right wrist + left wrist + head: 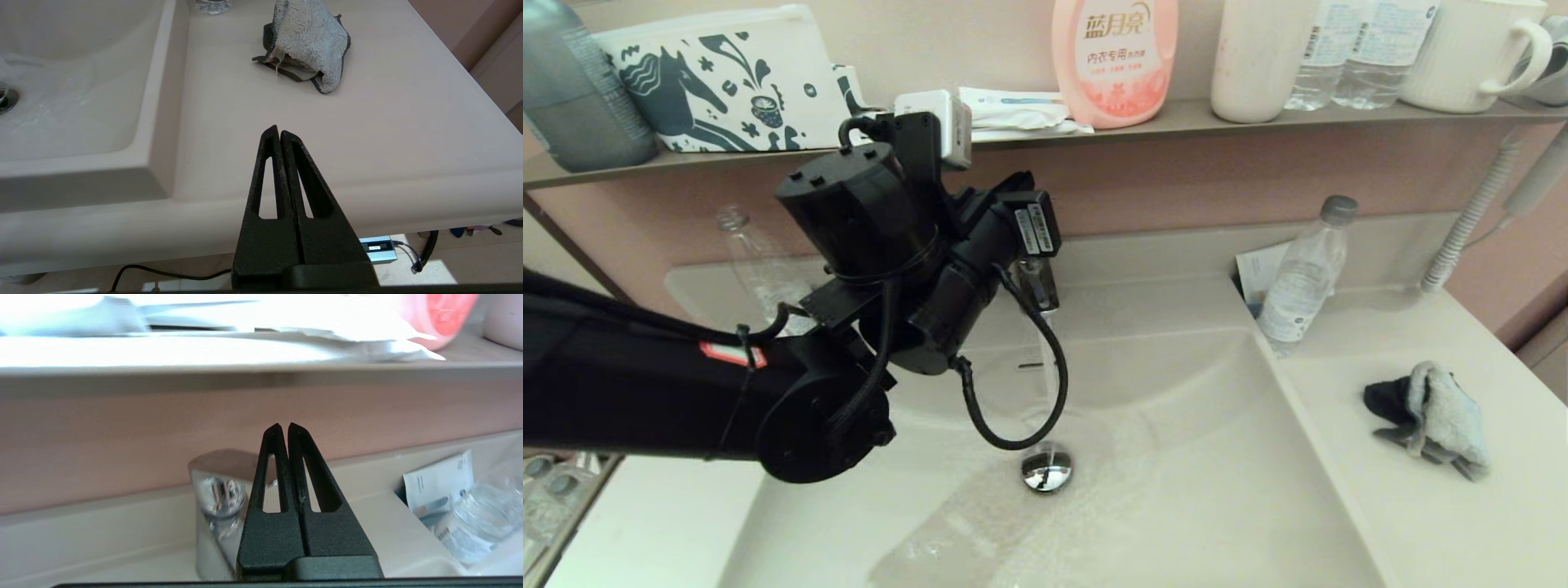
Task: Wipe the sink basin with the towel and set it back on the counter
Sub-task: Turn off the faucet, then pick up the cloth
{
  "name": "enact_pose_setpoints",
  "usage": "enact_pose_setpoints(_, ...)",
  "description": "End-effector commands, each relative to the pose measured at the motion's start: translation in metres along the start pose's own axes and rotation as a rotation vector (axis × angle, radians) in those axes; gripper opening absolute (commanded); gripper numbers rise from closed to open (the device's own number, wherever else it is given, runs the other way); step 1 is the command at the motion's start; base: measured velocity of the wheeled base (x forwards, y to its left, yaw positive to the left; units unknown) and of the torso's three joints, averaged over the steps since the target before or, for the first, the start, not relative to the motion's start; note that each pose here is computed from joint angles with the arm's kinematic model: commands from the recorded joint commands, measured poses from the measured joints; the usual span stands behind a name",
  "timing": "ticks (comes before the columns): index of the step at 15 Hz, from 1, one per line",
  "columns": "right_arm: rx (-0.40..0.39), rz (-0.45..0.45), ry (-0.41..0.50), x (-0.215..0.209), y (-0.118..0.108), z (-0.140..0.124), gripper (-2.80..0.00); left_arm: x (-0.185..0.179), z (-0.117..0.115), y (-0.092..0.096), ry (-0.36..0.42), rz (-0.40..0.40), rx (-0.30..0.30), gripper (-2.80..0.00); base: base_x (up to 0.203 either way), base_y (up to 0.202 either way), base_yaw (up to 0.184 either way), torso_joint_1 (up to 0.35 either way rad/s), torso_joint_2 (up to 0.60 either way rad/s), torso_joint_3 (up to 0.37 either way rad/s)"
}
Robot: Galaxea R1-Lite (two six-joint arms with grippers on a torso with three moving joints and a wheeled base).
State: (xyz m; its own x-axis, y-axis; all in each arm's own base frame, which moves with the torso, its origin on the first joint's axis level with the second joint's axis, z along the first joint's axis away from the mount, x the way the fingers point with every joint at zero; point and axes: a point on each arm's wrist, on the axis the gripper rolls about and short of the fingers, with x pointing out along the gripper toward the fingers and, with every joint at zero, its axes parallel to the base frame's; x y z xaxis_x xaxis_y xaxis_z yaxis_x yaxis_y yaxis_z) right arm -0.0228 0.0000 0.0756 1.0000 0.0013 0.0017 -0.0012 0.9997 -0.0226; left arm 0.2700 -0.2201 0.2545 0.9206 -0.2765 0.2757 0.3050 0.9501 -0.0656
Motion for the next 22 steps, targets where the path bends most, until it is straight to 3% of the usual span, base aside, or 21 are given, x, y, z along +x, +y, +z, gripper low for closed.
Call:
enact_pose_setpoints(1,0.000,0.000,0.000,0.000,0.000,0.000,-2.80,0.012,-0.013,-0.006,0.008,0.001,0.004,-2.80,0.000,0.000,0.000,0.000,0.00,0.000)
enact_pose_setpoints(4,0.000,0.000,0.000,0.000,0.000,0.000,-2.80,0.019,-0.030,-0.009,0.042,-0.016,0.019,-2.80,0.000,0.000,0.000,0.000,0.00,0.000)
enact_pose_setpoints(12,0.000,0.000,0.000,0.000,0.000,0.000,-2.80,-0.003,-0.044,-0.011,0.111,-0.041,0.040,-2.80,0.000,0.000,0.000,0.000,0.00,0.000)
enact_pose_setpoints(17,0.000,0.000,0.000,0.000,0.000,0.000,-2.80,-0.017,0.004,0.000,0.002,-0.022,-0.003,-2.80,0.000,0.000,0.000,0.000,0.00,0.000)
enact_pose_setpoints(20,0.000,0.000,0.000,0.000,0.000,0.000,-2.80,-0.052,0.036,0.016,-0.039,-0.017,-0.024,-2.80,0.000,0.000,0.000,0.000,0.00,0.000)
enact_pose_setpoints(22,0.000,0.000,0.000,0.000,0.000,0.000,-2.80,-0.088,0.040,0.032,-0.016,-0.021,-0.015,-2.80,0.000,0.000,0.000,0.000,0.00,0.000)
